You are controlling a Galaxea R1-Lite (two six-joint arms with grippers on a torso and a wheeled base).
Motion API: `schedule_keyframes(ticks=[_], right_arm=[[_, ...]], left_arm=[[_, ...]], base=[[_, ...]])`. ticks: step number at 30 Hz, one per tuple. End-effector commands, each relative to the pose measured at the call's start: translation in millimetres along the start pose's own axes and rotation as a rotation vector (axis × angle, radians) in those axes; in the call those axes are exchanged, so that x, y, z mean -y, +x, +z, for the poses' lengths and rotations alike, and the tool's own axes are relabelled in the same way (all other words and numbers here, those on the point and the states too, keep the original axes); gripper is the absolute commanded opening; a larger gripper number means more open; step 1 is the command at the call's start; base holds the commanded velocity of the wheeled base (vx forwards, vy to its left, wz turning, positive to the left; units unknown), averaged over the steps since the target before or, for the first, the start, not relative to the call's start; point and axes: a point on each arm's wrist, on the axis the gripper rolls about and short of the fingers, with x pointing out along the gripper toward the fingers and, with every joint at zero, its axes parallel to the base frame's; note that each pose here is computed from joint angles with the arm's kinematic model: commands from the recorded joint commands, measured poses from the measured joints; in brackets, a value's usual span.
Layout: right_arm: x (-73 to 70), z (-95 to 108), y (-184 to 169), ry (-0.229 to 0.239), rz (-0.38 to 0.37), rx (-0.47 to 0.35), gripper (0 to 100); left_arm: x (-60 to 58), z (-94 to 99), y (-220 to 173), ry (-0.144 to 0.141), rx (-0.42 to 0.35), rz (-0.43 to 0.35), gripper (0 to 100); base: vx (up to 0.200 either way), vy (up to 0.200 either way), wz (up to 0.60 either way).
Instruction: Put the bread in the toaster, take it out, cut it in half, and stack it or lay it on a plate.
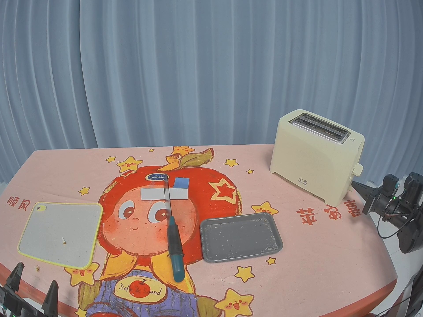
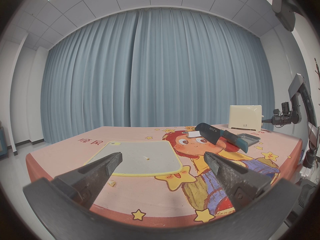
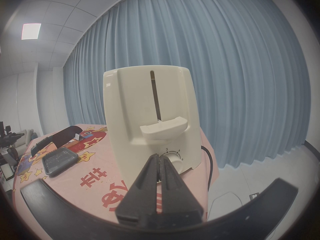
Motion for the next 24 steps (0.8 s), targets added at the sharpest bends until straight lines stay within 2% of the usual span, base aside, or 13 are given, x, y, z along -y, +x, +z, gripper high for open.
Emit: schedule_keyframes(ticks=[1, 24], right_arm=[[-0.4, -0.9, -0.2, -0.001, 0.002, 0.0, 0], [-2.4, -5.3, -0.5, 0.005, -0.007, -0.019, 0]], left_arm=[[0.0, -4.5, 1.3, 0.0, -0.018, 0.0, 100], [0.0, -4.5, 1.3, 0.0, -0.018, 0.0, 100]], base=[[0.0, 0.0, 0.0], [0.0, 0.0, 0.0]])
